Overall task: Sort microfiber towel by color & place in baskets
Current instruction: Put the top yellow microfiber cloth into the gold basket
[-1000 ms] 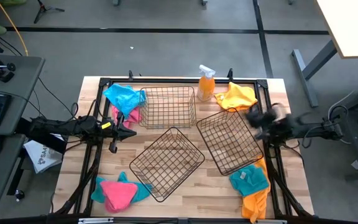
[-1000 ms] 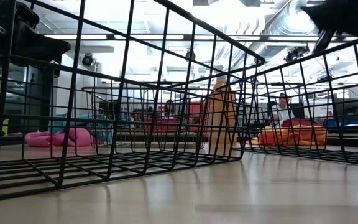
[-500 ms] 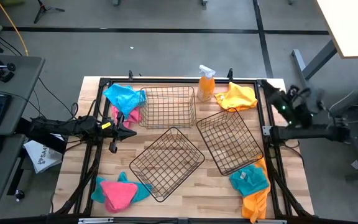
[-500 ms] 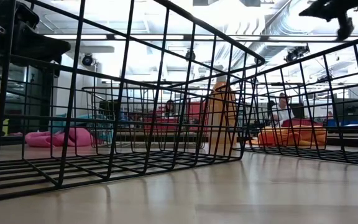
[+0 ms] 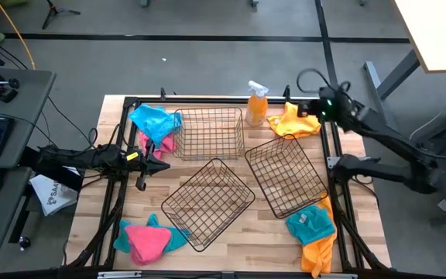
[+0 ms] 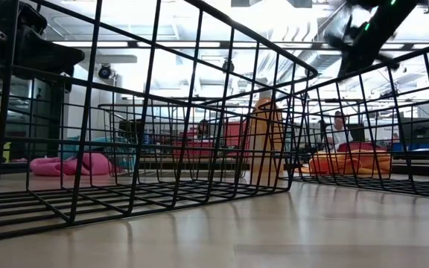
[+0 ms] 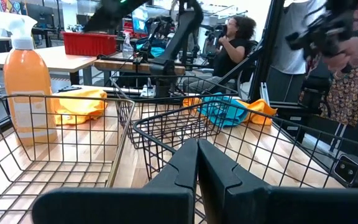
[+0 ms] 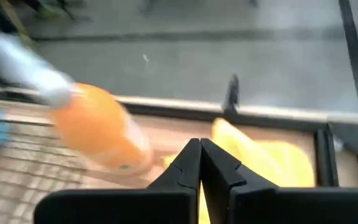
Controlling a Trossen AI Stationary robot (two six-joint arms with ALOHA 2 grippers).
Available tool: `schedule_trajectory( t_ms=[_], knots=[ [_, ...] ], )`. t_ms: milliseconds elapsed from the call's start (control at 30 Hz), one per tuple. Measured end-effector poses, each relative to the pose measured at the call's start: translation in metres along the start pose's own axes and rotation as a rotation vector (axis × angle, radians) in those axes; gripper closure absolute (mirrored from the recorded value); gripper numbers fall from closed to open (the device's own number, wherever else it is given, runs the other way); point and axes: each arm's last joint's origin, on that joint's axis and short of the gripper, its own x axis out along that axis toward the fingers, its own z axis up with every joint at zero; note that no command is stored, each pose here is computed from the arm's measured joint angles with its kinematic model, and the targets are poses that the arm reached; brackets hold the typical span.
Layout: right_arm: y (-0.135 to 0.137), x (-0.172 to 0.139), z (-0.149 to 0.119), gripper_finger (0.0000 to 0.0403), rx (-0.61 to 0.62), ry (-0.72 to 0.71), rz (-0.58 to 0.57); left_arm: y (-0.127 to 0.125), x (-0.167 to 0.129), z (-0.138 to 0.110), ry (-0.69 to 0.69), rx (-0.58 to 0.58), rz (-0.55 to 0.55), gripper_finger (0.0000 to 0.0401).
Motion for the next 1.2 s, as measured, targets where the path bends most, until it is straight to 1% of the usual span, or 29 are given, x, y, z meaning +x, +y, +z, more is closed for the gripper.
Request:
schedule_trajectory(
  t_ms=[100, 200, 233, 333, 533, 600, 700, 833, 933, 1000, 1067, 1200],
  knots=[
    [-0.018, 0.033, 0.013, 0.0376, 0.081, 0.07, 0.046, 0.0, 0.0, 0.0, 0.001, 0.0, 0.0, 0.0401],
    [-0.036, 0.061, 0.02, 0.0351, 0.144, 0.145, 0.084, 0.0, 0.0, 0.0, 0.0, 0.0, 0.0, 0.0401],
    [-0.041, 0.068, 0.022, 0.034, 0.156, 0.159, 0.088, 0.0, 0.0, 0.0, 0.0, 0.0, 0.0, 0.0401],
    [-0.051, 0.087, 0.02, 0.0302, 0.172, 0.228, 0.052, 0.0, 0.0, 0.0, 0.0, 0.0, 0.0, 0.0401],
    [-0.055, 0.112, 0.008, 0.0216, 0.121, 0.364, 0.017, 0.0, 0.0, 0.0, 0.0, 0.0, 0.0, 0.0401],
    [-0.056, 0.117, 0.004, 0.0192, 0.087, 0.398, -0.005, 0.0, 0.0, 0.0, 0.0, 0.0, 0.0, 0.0401],
    [-0.051, 0.126, 0.0, 0.0166, 0.068, 0.408, -0.08, 0.0, 0.0, 0.0, 0.0, 0.0, 0.0, 0.0401],
    [-0.046, 0.143, -0.005, 0.0152, 0.078, 0.42, -0.189, 0.0, 0.0, 0.0, 0.0, 0.0, 0.0, 0.0401],
    [-0.049, 0.158, -0.017, 0.0151, 0.087, 0.498, -0.236, 0.0, 0.0, 0.0, 0.0, 0.0, 0.0, 0.0401],
    [-0.046, 0.163, -0.019, 0.0151, 0.058, 0.52, -0.289, 0.0, 0.0, 0.0, 0.001, 0.0, 0.0, 0.0401],
    [-0.042, 0.169, -0.016, 0.0151, 0.052, 0.504, -0.291, 0.0, 0.0, 0.0, 0.0, 0.0, 0.0, 0.0401],
    [-0.041, 0.175, -0.022, 0.0152, 0.028, 0.543, -0.35, 0.0, 0.0, 0.0, 0.001, 0.0, 0.0, 0.0401]
  ],
)
